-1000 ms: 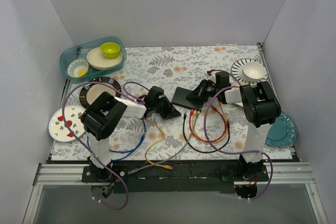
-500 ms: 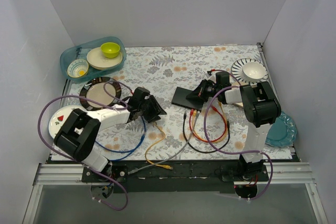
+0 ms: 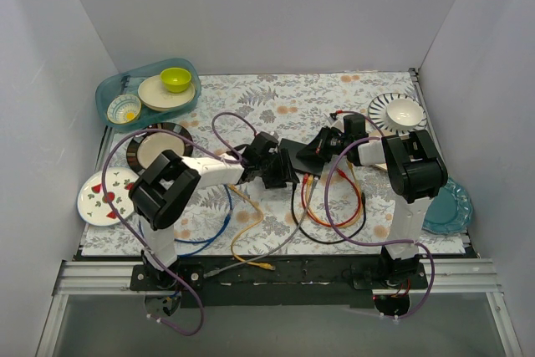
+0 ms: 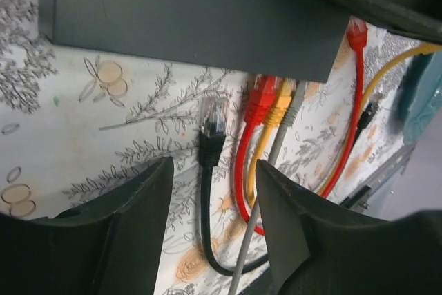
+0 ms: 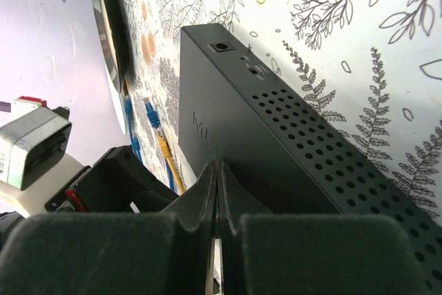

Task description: Pull the plug from the switch port

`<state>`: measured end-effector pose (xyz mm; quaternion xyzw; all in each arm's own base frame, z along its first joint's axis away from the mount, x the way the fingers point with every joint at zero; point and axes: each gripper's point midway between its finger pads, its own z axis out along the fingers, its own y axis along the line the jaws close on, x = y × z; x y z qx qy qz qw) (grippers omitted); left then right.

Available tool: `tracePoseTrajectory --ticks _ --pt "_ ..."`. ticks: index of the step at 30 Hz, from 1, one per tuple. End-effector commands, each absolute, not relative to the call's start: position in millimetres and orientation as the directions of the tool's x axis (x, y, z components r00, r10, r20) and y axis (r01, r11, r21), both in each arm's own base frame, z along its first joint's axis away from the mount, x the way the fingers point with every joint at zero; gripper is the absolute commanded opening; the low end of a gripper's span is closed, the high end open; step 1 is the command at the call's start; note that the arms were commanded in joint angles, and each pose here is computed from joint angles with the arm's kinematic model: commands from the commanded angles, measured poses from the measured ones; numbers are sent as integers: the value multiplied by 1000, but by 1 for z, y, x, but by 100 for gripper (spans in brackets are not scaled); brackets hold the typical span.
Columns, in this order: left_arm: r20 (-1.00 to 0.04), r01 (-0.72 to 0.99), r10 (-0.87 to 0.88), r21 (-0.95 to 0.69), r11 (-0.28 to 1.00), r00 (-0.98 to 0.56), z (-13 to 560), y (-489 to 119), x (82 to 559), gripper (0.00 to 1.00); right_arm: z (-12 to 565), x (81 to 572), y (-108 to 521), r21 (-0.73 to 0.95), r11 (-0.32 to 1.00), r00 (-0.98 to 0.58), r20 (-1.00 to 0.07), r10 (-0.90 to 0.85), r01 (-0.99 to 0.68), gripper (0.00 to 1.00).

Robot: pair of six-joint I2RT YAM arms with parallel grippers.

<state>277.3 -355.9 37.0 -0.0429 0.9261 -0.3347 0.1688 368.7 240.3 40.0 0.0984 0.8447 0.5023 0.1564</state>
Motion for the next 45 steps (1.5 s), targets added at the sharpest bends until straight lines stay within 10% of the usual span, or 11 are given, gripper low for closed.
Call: tracePoseTrajectory --ticks 1,8,20,35,40,45 --pt "-316 84 -149 -618 782 -937 35 -365 284 51 -22 341 213 764 622 -929 -87 360 169 5" --pt "-357 135 -12 -384 914 -934 -5 -357 275 43 -23 340 212 763 624 -929 -86 359 171 5" --pt "-330 46 -1 -136 990 -944 -37 -291 243 1 -23 340 213 760 628 -932 -85 352 168 5" --pt "-402 -161 -198 -126 979 -894 14 -216 205 0 -23 339 213 763 625 -933 -85 350 165 5" --pt "-589 -123 -325 -357 926 -740 102 -247 259 56 -23 339 212 761 628 -933 -87 350 164 5" --pt "-601 8 -381 -542 840 -703 151 -301 287 75 -24 337 212 758 632 -933 -89 348 163 5"
